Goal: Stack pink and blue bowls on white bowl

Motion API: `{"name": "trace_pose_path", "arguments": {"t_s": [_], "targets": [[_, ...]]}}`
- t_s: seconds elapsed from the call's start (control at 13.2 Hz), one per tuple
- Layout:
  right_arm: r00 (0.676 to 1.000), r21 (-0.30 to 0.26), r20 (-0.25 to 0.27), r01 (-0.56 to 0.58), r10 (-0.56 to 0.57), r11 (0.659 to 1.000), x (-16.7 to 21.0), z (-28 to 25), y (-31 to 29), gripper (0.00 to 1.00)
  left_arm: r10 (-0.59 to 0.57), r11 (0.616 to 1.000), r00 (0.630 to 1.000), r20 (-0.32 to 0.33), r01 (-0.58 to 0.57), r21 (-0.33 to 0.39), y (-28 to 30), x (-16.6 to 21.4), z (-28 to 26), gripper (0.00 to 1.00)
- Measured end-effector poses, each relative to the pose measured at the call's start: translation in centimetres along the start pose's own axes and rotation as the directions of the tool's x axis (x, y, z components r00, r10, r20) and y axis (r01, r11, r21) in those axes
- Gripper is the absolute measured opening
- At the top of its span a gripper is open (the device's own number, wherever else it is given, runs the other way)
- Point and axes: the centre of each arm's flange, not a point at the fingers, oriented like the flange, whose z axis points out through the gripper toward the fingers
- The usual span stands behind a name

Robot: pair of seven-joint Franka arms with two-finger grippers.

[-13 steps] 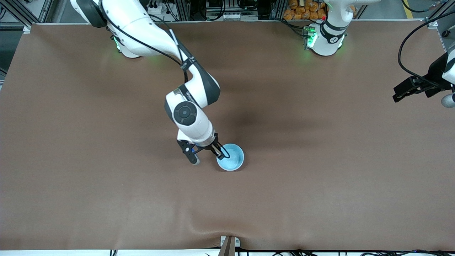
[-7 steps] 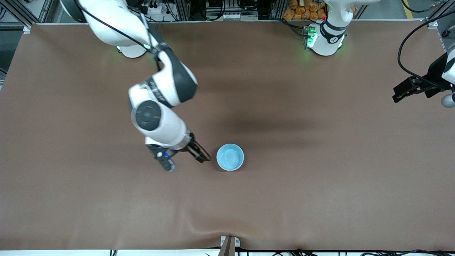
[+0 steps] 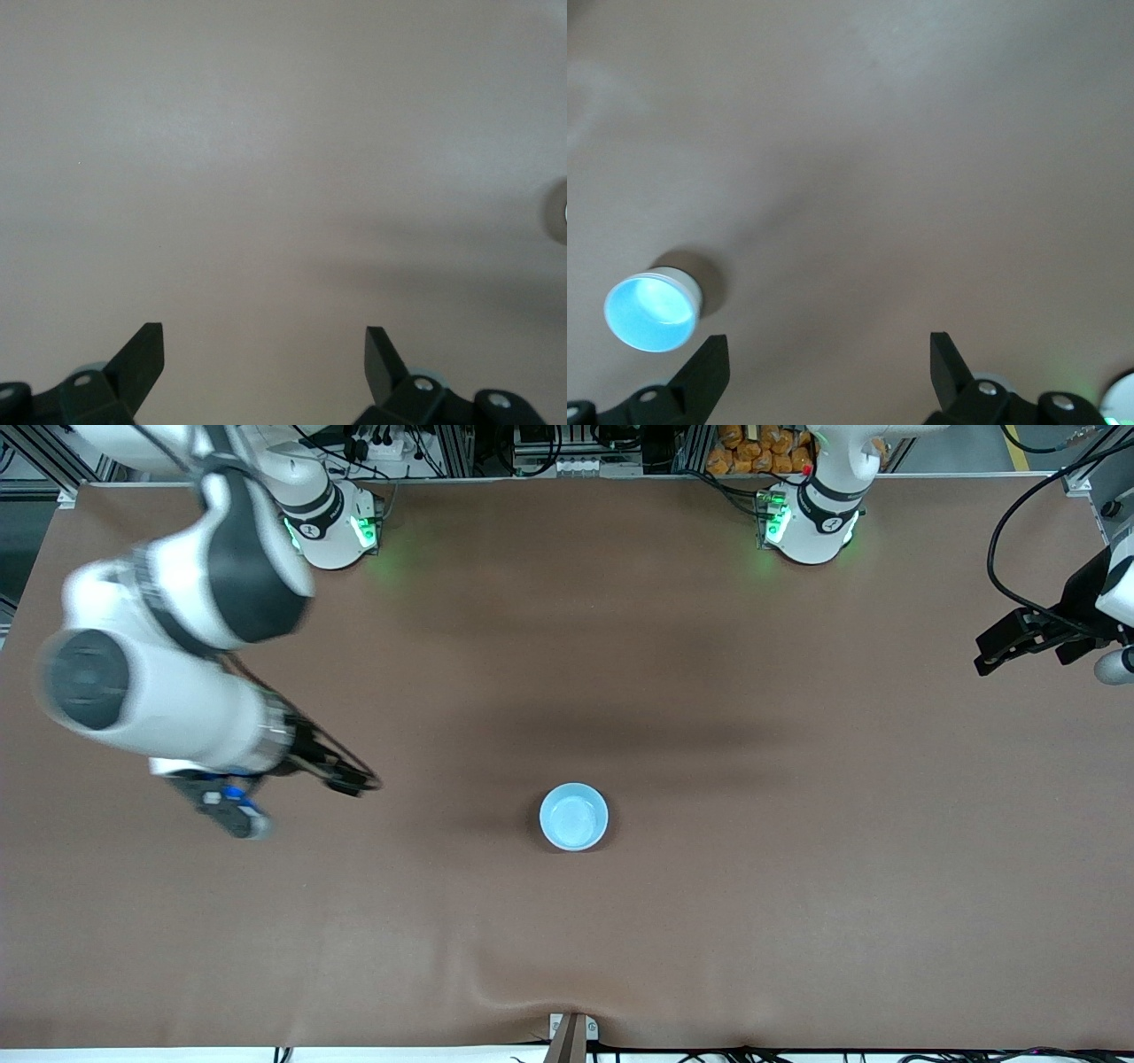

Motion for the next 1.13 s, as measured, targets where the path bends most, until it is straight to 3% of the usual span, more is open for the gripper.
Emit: {"name": "trace_pose_path", "arguments": {"t_s": [0.3,0.53,0.76,1.13], "targets": [[0.983,0.015,0.023,0.184,-0.184,0.983,4.1,-4.7,9.4,1.0,-0.001,1.0,1.0,0.008,0.001,0.001,-0.1,-0.6,-0.5,1.0],[0.949,0.011,-0.004,0.314,-0.314,0.949,5.2,-7.4,15.4,1.0,0.0,1.0,1.0,0.013,0.0,-0.006,0.0,-0.7,-0.5,1.0],[0.911,-0.026,-0.044,0.408,-0.409,0.912,2.6,-10.1,19.0,1.0,0.004,1.0,1.0,0.019,-0.004,-0.01,0.3,-0.7,-0.4,1.0],[0.896,-0.014,-0.109,0.432,-0.43,0.902,-2.8,-11.8,22.7,1.0,0.012,1.0,1.0,0.027,-0.012,-0.01,0.7,-0.9,-0.1,1.0]]}}
